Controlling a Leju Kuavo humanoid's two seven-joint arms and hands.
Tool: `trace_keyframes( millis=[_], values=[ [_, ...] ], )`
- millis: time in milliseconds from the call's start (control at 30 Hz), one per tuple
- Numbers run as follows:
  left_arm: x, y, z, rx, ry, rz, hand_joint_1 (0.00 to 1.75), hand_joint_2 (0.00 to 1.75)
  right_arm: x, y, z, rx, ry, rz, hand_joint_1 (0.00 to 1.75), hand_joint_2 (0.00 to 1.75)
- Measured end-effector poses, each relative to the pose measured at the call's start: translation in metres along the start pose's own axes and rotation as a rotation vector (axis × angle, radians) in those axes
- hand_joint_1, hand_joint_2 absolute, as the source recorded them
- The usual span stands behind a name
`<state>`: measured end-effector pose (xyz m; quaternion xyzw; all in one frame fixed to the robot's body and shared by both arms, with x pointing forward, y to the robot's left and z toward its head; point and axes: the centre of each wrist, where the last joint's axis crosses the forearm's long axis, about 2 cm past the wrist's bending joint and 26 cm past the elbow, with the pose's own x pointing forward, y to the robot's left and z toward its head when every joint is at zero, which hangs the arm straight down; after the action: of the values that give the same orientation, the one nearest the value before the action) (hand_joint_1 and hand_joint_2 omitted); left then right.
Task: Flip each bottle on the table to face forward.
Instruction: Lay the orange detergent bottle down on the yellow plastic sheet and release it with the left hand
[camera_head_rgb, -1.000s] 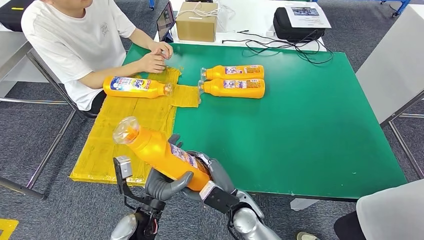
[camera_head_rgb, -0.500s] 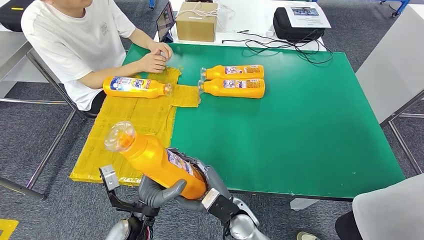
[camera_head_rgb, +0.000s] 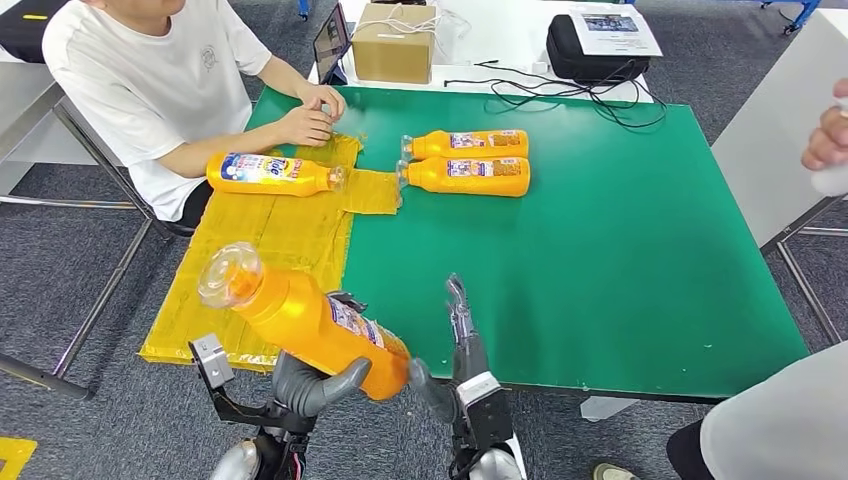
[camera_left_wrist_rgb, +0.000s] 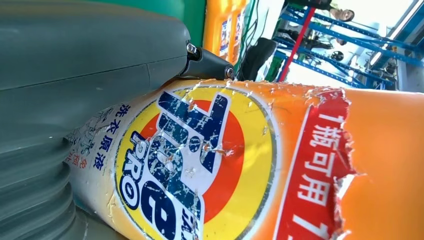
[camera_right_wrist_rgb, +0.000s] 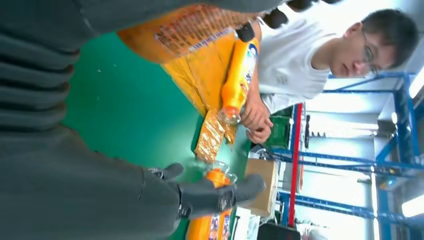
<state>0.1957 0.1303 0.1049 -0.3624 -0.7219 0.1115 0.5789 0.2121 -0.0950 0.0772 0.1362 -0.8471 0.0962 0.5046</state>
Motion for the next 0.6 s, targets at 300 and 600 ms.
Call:
trace_keyframes(
  millis=[300,600],
  values=[
    [0.003,0.009,-0.001,0.089,-0.031,-0.285,1.75,1.75,0.015,-0.017,-0.003,-0.232,-0.038,0.046,0.0,0.0],
    [0.012,0.026,-0.001,0.155,-0.062,-0.754,1.75,1.75,0.036,-0.038,0.001,-0.513,-0.086,0.193,0.0,0.0]
  ],
)
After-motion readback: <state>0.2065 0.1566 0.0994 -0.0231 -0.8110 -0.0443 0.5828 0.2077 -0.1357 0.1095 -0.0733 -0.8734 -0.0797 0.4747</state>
